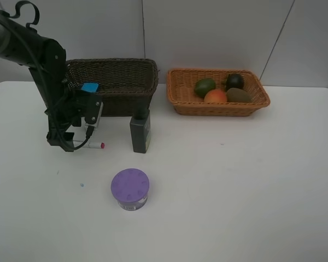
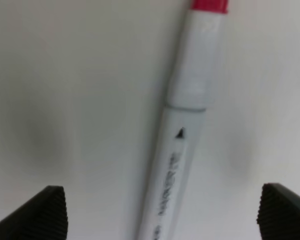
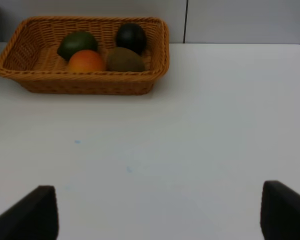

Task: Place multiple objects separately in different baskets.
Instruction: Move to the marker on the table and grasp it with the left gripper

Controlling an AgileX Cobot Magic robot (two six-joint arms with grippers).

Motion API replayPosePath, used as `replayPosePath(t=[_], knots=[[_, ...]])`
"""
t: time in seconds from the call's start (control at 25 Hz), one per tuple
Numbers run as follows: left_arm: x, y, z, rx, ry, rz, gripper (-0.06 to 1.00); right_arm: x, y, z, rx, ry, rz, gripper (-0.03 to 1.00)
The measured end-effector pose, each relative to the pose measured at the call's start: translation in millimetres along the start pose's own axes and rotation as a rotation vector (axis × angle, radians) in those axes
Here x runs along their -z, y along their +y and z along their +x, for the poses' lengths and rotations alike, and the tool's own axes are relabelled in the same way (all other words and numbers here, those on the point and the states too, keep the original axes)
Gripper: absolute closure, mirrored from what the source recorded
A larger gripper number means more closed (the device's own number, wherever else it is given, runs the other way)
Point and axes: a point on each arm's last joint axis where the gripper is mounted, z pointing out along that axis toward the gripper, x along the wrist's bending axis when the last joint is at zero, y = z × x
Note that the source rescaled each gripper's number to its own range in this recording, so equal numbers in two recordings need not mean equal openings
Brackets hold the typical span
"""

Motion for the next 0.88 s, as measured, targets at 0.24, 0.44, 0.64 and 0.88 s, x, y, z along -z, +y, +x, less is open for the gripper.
replayPosePath(t=[0.24,0.44,0.64,0.88], knots=[[-6.8,7.4,-8.4,-0.014,-0.055,0.004,-0.06,0.0,0.0,0.0,0.000,0.000,0.000,0.03],[-6.8,7.5,-8.3,-0.014,-0.054,0.003,-0.06,0.0,0.0,0.0,0.000,0.000,0.000,0.03],[-6.9,7.8,-7.3,-0.015,-0.043,0.000,-0.06,0.0,0.0,0.0,0.000,0.000,0.000,0.03],[-6.9,7.9,-6.6,-0.016,-0.036,-0.001,-0.06,0.0,0.0,0.0,0.000,0.000,0.000,0.03]])
